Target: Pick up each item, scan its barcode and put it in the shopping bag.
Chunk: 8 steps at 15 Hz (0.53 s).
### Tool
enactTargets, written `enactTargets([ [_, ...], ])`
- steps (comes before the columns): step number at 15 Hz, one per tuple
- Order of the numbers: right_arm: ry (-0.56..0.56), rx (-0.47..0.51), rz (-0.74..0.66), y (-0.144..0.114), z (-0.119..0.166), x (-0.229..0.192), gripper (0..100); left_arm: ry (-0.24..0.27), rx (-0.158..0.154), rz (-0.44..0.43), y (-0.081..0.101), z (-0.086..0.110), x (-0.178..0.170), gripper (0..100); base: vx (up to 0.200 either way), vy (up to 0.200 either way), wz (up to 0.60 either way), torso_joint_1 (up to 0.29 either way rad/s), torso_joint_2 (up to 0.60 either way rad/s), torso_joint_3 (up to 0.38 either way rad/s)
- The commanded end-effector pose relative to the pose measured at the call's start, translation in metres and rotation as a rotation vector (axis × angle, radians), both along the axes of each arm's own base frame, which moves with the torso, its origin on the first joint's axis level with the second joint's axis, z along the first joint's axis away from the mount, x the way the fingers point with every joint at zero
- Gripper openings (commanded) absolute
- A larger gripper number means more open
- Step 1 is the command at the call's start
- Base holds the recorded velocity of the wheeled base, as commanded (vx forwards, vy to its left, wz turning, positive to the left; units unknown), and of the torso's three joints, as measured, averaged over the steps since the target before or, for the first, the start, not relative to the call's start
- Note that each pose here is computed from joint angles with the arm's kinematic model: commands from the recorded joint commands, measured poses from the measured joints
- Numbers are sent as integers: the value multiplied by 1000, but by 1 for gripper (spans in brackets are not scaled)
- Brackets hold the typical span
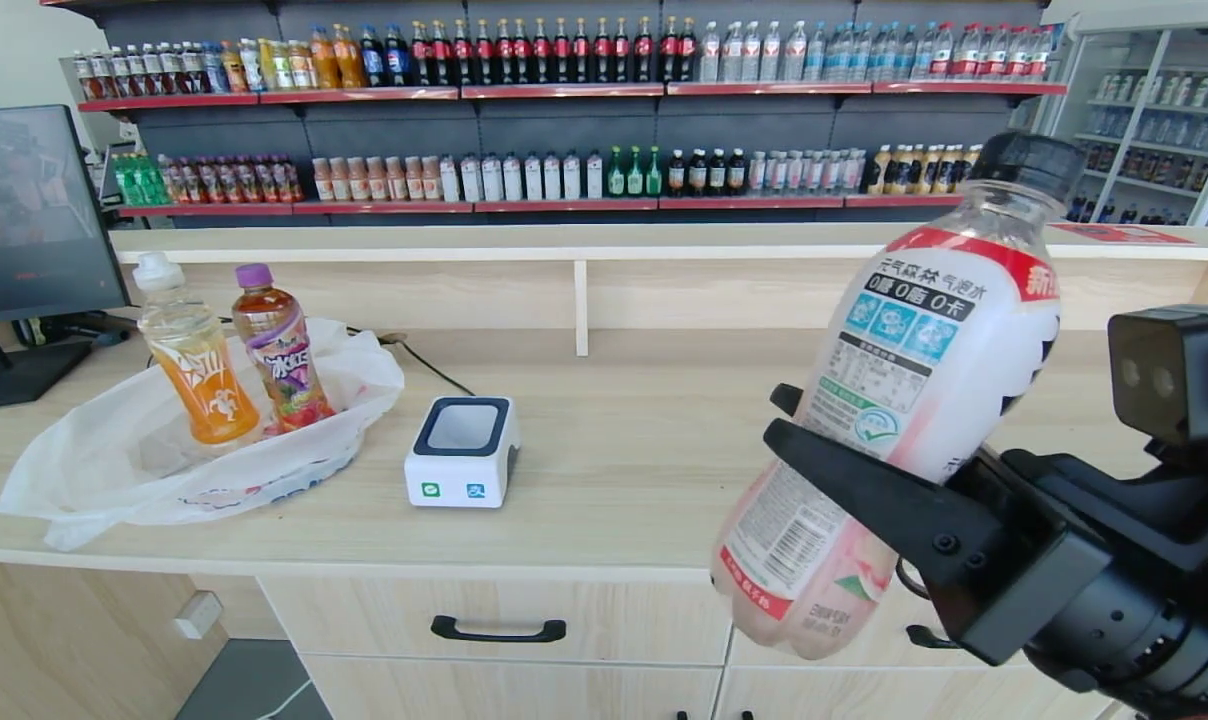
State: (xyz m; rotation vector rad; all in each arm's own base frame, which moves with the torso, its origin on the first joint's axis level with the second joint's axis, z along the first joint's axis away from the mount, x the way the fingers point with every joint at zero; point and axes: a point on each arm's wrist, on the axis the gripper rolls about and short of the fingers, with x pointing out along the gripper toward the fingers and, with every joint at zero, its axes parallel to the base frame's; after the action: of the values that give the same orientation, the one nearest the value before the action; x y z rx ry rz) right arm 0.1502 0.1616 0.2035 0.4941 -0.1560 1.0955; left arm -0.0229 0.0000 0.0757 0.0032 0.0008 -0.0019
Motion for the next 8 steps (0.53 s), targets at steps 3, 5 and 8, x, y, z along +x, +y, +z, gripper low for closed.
enactTargets([
  [3, 62, 84, 118, 29, 11, 7, 0, -1, 0, 0, 0, 0, 0, 100, 0, 0, 0, 0, 0, 0],
  [5, 91, 97, 169, 33, 12, 2, 0, -1, 0, 0, 0, 0, 0, 100, 0, 0, 0, 0, 0, 0],
  [8, 135, 115, 237, 41, 12, -7, 0, 1, 0, 0, 0, 0, 0, 100, 0, 0, 0, 0, 0, 0],
])
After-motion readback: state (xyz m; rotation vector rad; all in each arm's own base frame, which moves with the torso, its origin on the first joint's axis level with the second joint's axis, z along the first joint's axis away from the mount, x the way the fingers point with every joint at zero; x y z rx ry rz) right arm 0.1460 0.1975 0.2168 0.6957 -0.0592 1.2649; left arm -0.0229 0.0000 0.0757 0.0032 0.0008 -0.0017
